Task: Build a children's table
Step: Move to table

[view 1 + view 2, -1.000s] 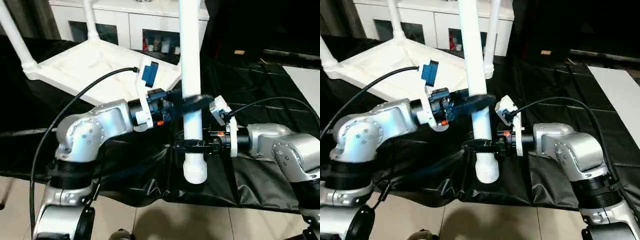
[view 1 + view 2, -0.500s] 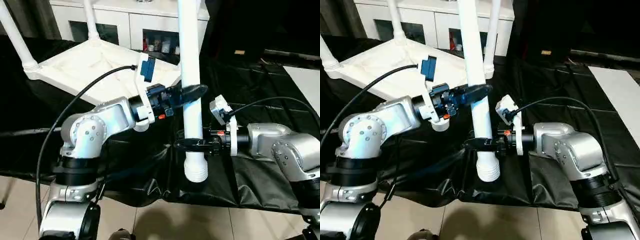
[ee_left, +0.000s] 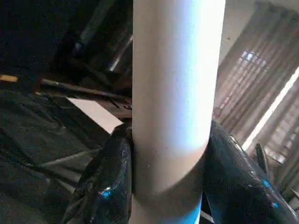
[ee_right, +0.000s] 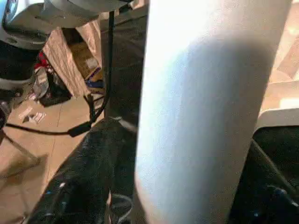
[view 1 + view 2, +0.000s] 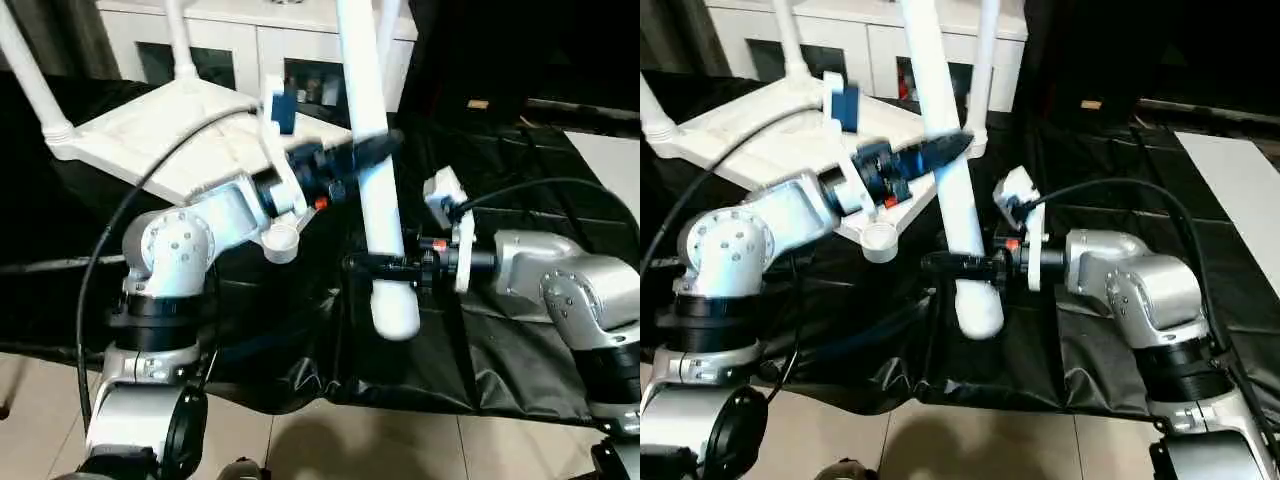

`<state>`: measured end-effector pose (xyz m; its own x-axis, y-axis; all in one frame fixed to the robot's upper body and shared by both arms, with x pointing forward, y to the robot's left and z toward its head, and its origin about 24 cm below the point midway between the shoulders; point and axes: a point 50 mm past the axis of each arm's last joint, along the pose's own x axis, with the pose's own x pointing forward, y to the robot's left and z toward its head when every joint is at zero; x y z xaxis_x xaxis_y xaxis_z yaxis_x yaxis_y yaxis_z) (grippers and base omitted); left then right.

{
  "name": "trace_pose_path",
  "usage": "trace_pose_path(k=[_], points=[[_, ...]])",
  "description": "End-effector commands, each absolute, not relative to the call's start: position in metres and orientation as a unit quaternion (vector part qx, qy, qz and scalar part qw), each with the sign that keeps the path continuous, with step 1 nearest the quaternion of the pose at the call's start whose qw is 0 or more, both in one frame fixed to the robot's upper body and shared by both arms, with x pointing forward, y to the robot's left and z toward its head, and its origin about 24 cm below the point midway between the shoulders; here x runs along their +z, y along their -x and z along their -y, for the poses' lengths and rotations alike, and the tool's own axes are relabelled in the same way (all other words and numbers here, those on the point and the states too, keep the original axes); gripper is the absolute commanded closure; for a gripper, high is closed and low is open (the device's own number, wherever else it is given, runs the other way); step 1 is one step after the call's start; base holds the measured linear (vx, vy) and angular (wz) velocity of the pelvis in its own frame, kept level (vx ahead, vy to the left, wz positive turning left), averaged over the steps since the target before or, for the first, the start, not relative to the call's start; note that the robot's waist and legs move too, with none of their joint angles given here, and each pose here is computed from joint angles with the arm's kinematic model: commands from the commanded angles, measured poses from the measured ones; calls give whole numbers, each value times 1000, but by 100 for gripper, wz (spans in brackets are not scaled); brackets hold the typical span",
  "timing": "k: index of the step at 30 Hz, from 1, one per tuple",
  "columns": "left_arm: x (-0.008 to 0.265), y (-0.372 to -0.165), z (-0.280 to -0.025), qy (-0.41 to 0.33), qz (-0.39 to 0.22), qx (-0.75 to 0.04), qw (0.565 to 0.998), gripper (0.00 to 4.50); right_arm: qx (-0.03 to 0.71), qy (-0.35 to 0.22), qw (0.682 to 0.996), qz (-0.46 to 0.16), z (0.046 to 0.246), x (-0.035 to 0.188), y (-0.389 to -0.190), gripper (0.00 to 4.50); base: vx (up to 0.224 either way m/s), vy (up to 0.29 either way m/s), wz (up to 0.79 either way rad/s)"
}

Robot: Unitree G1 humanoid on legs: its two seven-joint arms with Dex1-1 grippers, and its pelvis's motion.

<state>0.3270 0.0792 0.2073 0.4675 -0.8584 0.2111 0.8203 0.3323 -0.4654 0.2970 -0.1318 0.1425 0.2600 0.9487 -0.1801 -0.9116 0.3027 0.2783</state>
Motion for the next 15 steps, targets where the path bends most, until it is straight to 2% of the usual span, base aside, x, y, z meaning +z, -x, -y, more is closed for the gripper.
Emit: trace_pose_path(k=[1, 7, 15], points=[[225, -334, -88, 254, -1, -491, 833, 275, 579, -55, 803, -131, 136, 154, -301, 113, 0, 0, 0], [230, -337, -92, 246, 2, -487, 838, 275, 574, -58, 807, -122, 139, 160, -303, 82, 0, 0, 0], [230, -338, -92, 238, -5, -491, 838, 275, 563, -53, 816, -121, 147, 164, -305, 82, 0, 0, 0]])
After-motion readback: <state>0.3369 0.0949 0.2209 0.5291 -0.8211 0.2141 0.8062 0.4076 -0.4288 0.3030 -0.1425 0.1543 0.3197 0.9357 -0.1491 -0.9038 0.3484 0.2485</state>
